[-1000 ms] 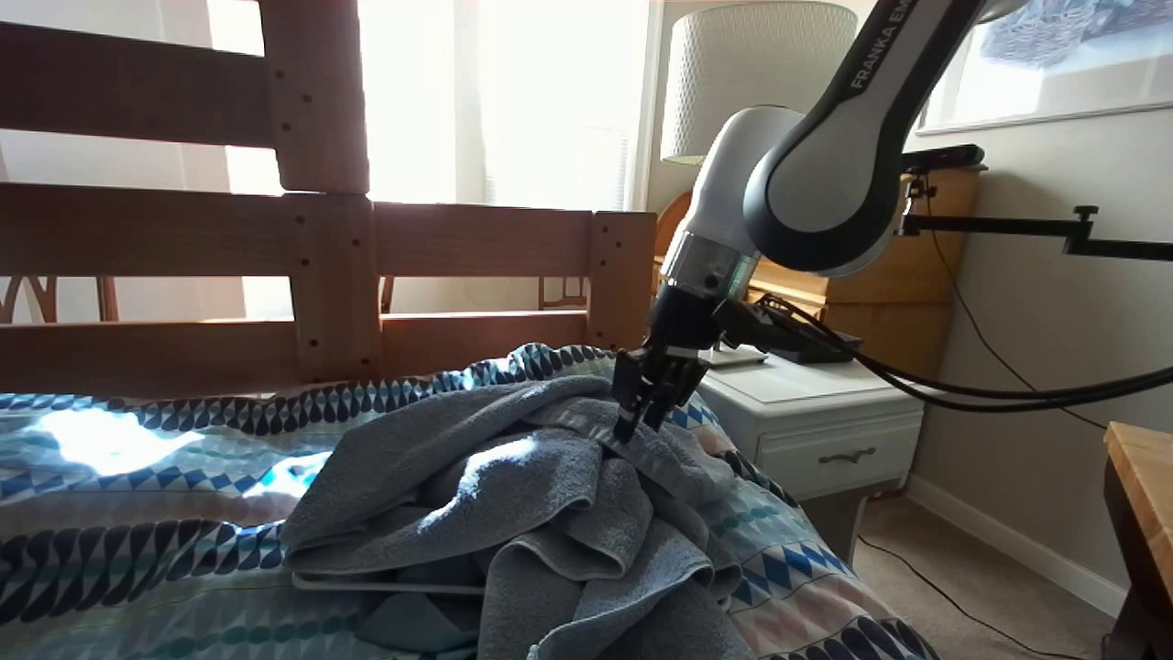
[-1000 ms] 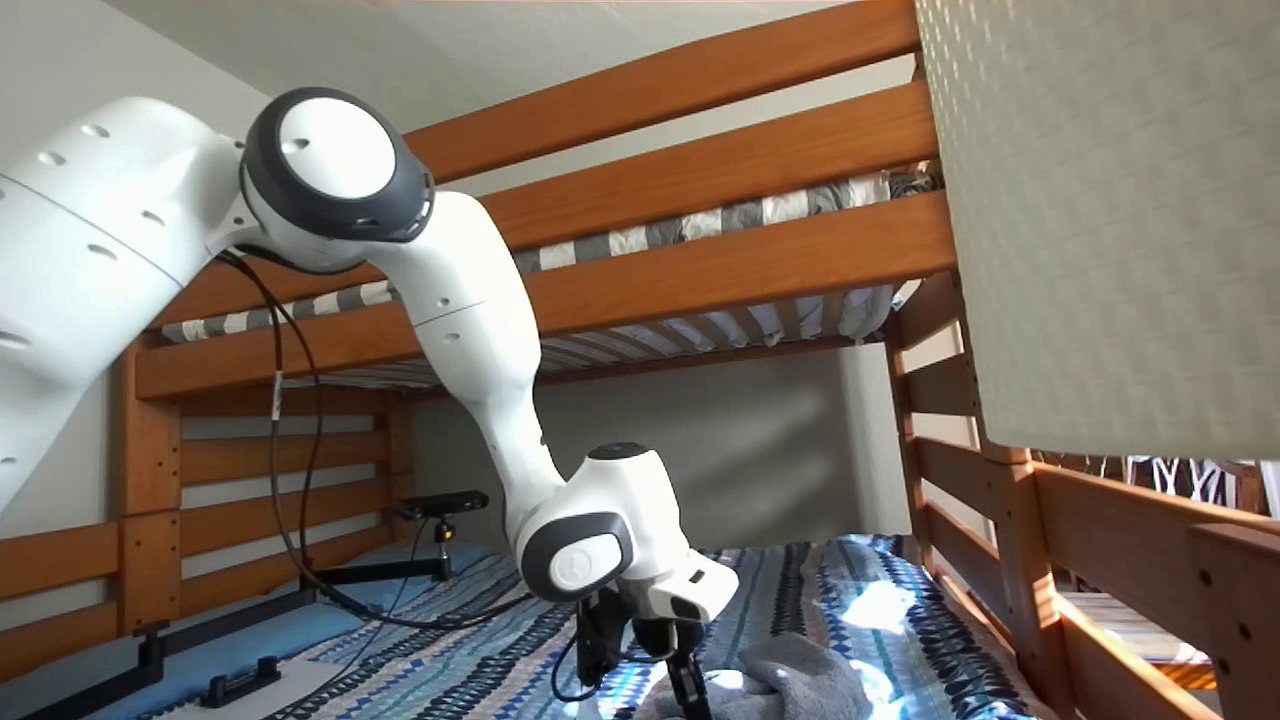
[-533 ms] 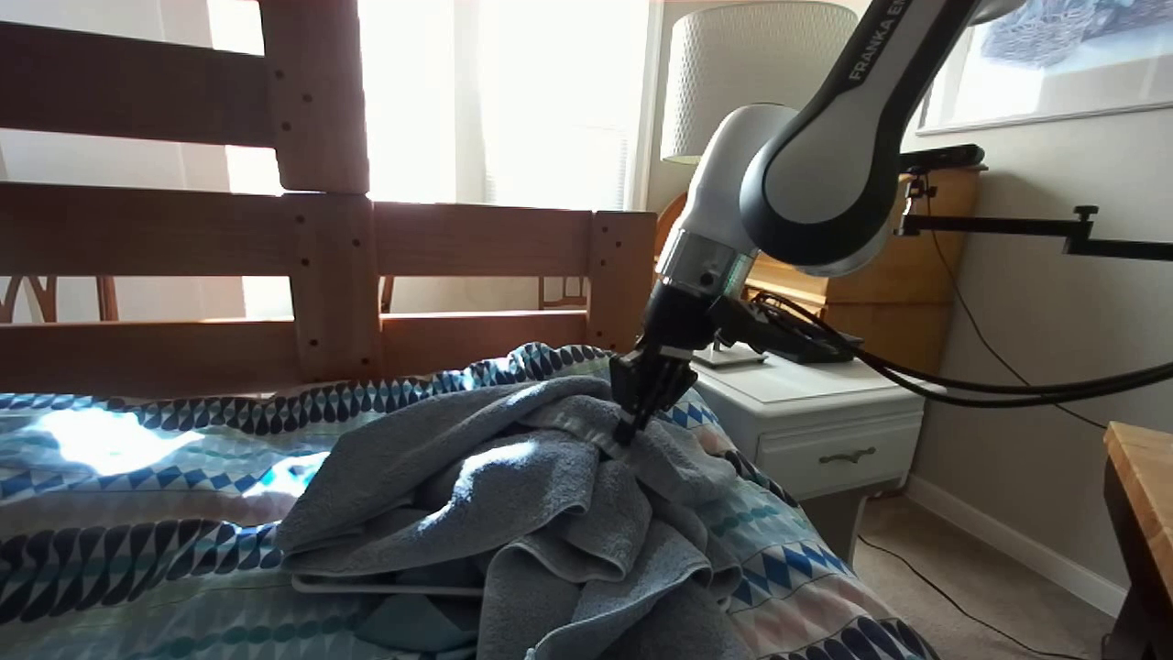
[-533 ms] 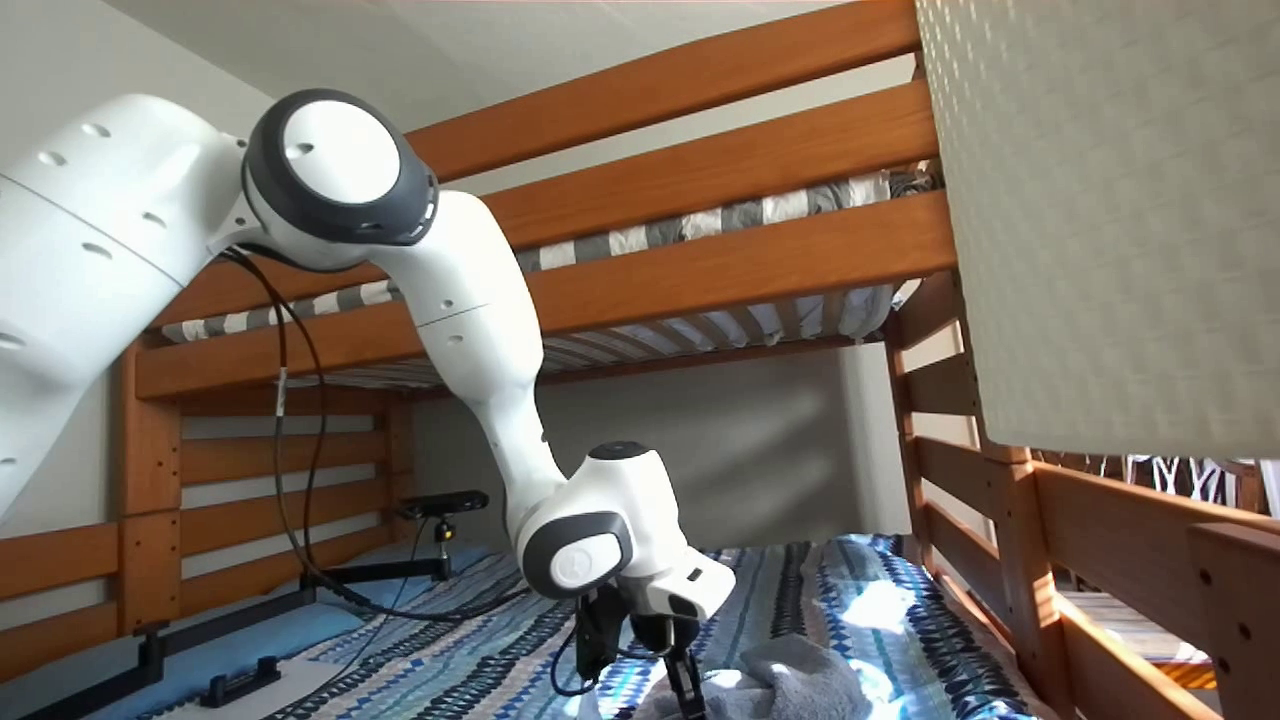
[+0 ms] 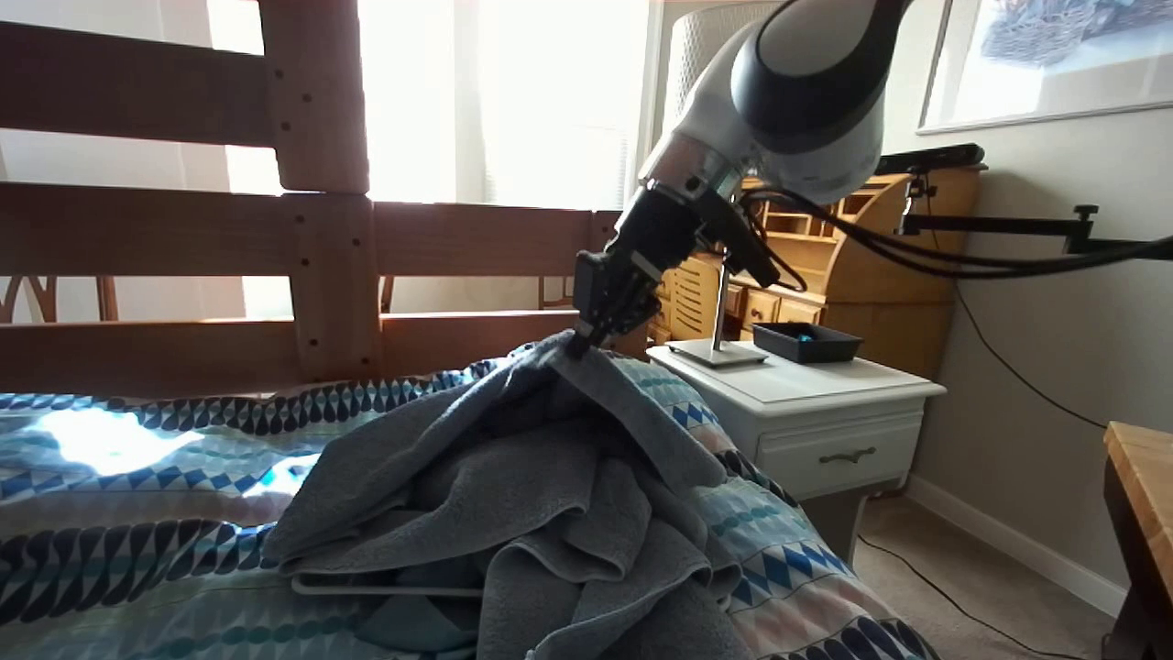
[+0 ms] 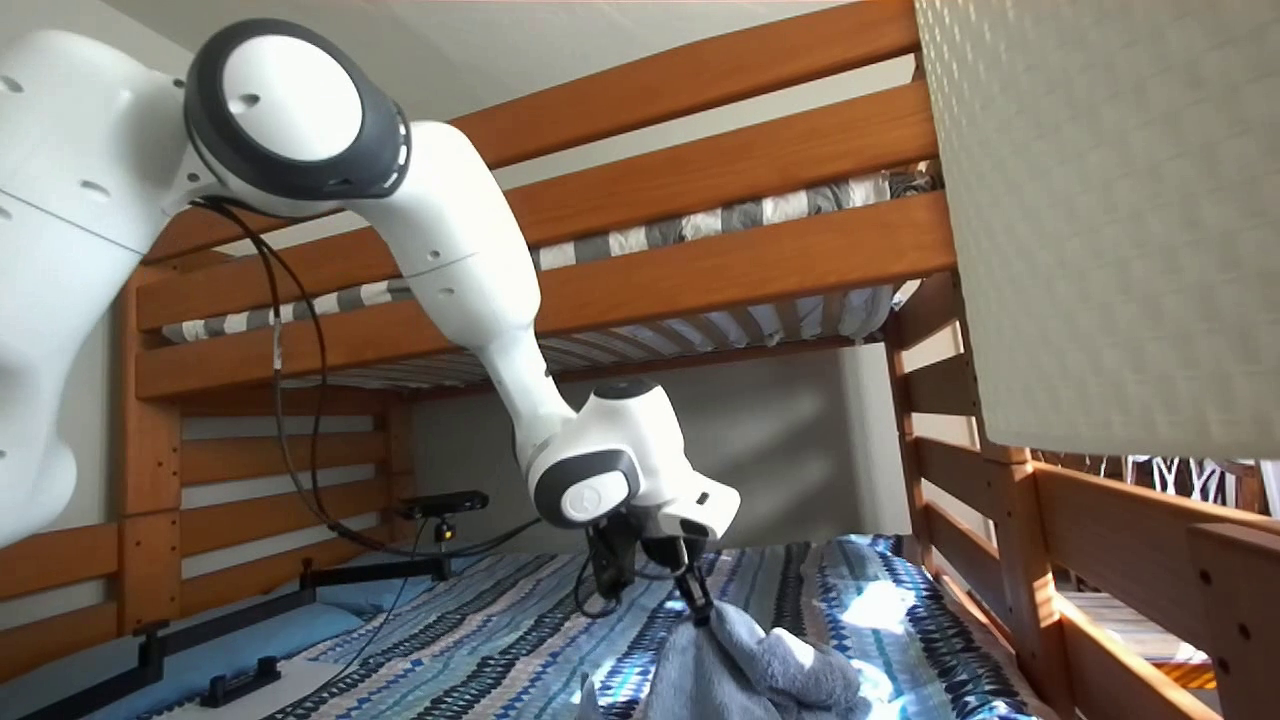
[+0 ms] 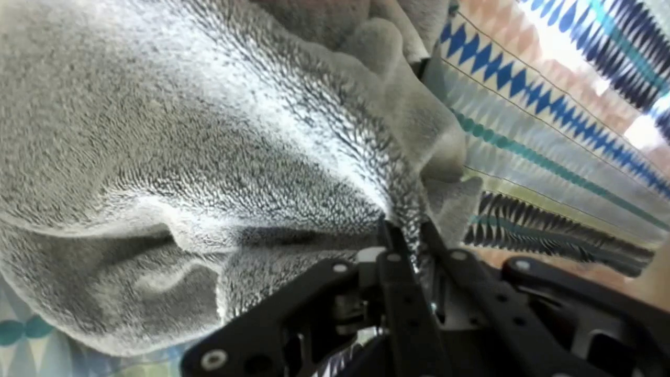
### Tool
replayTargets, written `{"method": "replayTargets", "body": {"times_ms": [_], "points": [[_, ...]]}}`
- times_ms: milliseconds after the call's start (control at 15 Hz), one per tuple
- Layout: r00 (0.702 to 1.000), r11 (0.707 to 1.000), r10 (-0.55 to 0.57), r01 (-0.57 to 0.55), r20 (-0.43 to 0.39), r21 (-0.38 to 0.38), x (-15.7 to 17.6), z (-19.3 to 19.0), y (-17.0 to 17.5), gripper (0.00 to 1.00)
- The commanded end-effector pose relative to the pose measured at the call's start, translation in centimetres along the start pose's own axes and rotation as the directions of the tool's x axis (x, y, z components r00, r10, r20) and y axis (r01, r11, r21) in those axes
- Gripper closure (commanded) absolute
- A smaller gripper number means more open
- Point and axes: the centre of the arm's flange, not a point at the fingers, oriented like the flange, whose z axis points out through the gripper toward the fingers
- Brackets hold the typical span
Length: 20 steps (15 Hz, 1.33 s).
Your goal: Move the towel to the left
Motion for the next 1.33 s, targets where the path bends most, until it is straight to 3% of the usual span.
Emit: {"method": "replayTargets", "body": {"times_ms": [0,533,867,1267], "points": [[0.998,0.996,-0.05,0.052,-0.037,0.072,2.3,-5.8,-2.7,0.98],[0.972,0.96,-0.217,0.229,-0.087,0.16,4.8,-15.4,-12.7,0.98],[0.929,0.907,-0.352,0.369,-0.119,0.201,6.1,-21.2,-20.3,0.98],[0.868,0.838,-0.471,0.496,-0.157,0.228,7.1,-26.3,-27.1,0.98]]}}
